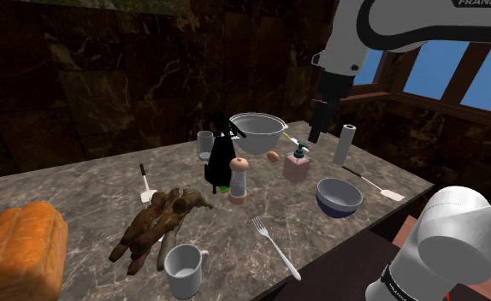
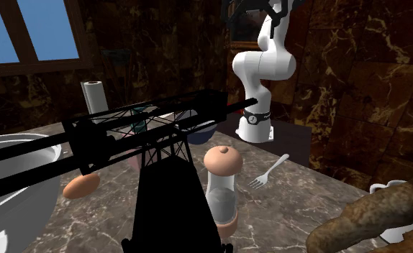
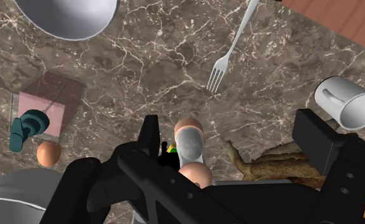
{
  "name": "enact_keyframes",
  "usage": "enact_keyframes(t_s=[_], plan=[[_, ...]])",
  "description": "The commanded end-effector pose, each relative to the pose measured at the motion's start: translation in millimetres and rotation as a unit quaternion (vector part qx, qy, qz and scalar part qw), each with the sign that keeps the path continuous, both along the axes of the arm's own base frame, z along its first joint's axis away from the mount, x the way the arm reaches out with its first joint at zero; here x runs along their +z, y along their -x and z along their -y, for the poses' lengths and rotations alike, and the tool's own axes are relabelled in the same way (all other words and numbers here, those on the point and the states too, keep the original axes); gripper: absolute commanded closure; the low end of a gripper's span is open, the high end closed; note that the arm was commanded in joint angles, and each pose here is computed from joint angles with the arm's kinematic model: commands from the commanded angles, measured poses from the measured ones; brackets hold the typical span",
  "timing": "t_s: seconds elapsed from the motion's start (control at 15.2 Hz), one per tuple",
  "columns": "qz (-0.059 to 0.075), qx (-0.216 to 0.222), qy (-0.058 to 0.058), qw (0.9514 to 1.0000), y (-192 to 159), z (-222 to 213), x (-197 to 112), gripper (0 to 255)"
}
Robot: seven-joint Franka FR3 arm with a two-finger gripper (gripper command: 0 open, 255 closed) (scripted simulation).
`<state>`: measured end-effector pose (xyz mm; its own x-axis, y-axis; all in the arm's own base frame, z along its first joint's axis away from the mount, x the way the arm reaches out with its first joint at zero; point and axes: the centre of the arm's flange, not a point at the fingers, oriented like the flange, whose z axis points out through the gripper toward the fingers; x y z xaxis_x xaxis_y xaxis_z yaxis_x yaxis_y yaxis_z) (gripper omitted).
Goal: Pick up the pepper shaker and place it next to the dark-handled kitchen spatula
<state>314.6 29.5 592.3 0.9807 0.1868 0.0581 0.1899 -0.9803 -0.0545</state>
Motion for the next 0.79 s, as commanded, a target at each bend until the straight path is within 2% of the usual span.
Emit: enact_keyframes(t_s=[0.0, 0.73], plan=[[0.000, 0.000, 0.000, 1.0000, 0, 0, 0, 0], [0.003, -0.026, 0.059, 0.9979, -115, -51, -81, 0]])
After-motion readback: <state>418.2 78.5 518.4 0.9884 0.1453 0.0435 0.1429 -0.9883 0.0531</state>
